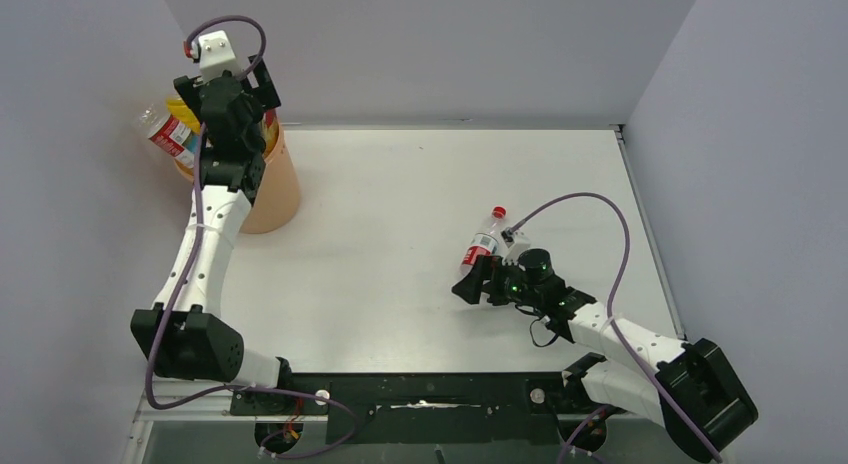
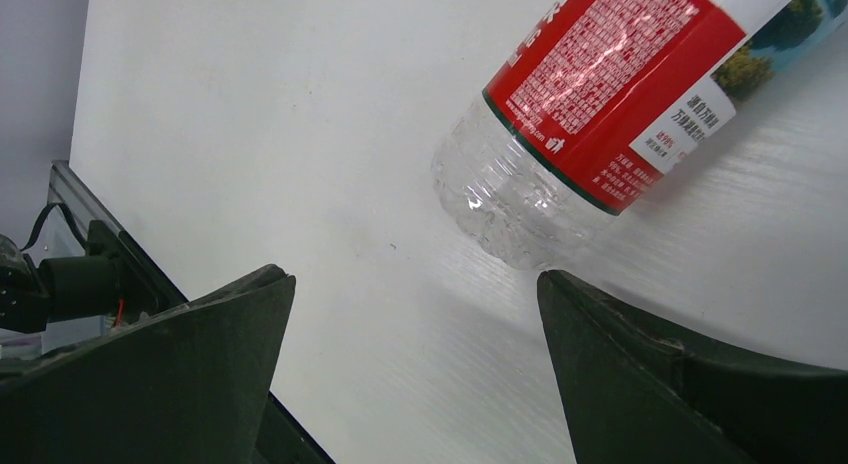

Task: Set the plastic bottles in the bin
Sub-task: Place the plastic bottle in the trash bin, then pick up the plastic bottle at the center of the board.

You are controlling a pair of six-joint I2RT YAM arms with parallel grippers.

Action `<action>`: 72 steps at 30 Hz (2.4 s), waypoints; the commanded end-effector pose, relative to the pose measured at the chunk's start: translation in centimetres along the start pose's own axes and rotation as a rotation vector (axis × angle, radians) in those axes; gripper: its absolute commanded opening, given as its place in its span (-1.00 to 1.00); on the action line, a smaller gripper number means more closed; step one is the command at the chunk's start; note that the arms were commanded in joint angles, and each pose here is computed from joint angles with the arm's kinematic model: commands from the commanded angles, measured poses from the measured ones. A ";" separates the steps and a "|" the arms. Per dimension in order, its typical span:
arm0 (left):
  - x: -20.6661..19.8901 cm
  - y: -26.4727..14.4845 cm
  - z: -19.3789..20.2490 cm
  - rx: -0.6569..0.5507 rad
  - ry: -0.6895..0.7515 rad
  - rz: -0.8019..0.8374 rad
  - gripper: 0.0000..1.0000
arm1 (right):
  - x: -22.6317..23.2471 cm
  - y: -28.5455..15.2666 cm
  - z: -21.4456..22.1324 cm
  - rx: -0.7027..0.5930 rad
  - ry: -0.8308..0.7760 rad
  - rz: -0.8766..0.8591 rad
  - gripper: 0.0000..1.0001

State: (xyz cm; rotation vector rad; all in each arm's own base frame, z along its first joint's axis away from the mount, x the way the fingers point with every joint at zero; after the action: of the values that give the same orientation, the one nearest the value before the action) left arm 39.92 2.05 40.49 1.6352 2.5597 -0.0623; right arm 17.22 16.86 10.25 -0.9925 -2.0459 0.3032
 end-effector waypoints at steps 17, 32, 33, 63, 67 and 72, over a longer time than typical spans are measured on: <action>-9.8 -12.3 2.6 0.300 -0.147 0.537 0.81 | -1.5 -3.8 -10.7 -0.194 -0.110 0.319 0.99; -15.9 -15.9 10.3 0.454 -0.098 0.679 0.79 | -3.8 -3.2 -7.5 -0.128 -0.061 0.348 0.39; -16.2 -15.8 10.6 0.460 -0.094 0.681 0.79 | -3.9 -3.1 -7.2 -0.121 -0.059 0.349 0.34; -20.0 -13.7 20.1 0.623 0.014 0.636 0.78 | 0.1 -0.3 -13.9 -0.225 -0.178 0.200 0.56; -21.1 -14.2 21.4 0.653 -0.009 0.661 0.78 | -3.1 -0.4 -19.2 -0.278 -0.180 0.286 0.63; -20.9 -17.0 20.9 0.676 -0.036 0.708 0.78 | -8.0 2.5 -23.2 -0.241 -0.155 0.336 0.66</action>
State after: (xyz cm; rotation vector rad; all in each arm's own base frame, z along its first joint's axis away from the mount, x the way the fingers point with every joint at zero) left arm 35.97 -24.06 17.68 2.6339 2.0609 -1.0068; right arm 35.26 10.77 20.72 -1.5268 -2.0801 0.2480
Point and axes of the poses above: each gripper's point midway between its finger pads, its own y axis out along the fingers, its own x axis along the line the jaws close on, z = x × y, the point moved 7 cm from there along -y, back along the fingers, and after that the axes turned 3 degrees about -y, right-handed, at the moved point
